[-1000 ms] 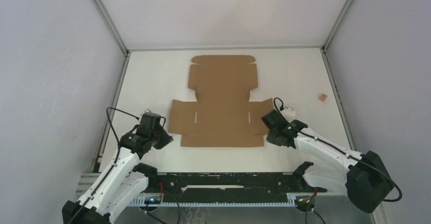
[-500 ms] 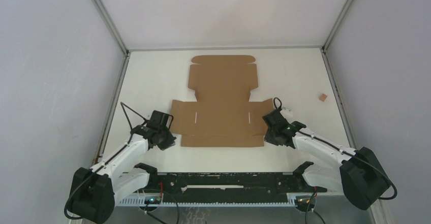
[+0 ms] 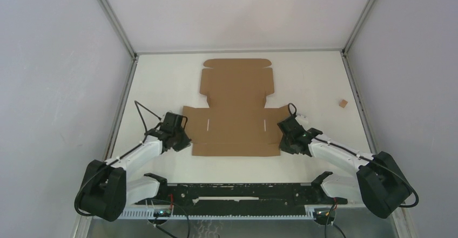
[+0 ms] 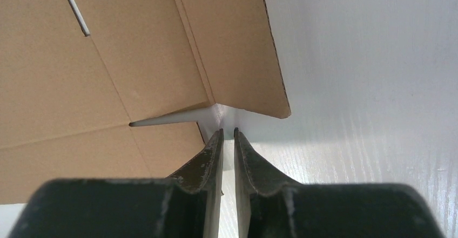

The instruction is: Fold the paper box

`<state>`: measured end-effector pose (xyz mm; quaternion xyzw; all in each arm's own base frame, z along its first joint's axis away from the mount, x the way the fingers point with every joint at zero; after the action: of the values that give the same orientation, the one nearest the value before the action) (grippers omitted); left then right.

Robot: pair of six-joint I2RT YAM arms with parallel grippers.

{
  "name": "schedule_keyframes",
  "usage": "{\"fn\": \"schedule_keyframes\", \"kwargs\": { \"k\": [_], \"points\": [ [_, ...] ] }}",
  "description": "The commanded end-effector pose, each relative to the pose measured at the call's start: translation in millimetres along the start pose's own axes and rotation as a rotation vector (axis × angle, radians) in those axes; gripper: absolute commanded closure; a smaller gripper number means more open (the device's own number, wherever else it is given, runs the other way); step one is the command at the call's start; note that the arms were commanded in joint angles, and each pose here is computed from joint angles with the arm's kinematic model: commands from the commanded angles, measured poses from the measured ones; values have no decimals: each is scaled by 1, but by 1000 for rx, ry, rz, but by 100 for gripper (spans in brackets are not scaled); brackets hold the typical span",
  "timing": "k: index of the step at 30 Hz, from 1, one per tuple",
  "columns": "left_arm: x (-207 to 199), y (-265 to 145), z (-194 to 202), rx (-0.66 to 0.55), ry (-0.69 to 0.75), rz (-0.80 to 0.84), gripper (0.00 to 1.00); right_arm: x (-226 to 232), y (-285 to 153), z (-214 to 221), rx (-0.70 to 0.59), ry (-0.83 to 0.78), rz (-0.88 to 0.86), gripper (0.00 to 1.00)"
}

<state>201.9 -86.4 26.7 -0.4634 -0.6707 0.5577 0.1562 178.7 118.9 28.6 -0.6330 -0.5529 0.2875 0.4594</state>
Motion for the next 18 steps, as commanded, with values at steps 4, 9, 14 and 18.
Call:
{"fn": "schedule_keyframes", "kwargs": {
  "k": [4,9,14,18],
  "points": [
    [20,9,24,81,102,-49,100,3,-4,-1,-20,6,-21,79],
    [21,7,30,99,115,-33,100,3,-3,1,-15,5,-20,79],
    [26,3,35,105,124,-30,100,5,-1,3,-6,-3,-20,79],
    [31,-1,38,107,123,-33,100,7,0,4,-1,-4,-26,79]
  ]
}}
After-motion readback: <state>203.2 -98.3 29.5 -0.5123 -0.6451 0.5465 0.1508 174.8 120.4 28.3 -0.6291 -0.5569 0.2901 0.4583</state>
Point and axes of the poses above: each gripper's point midway between its finger pads, its own y axis out along the fingers, its own x axis along the line the jaws close on, z = x × y, the point moved 2 cm from there along -y, back along the fingers, and after that the axes turned 5 degrees about -y, right-handed, at the moved point
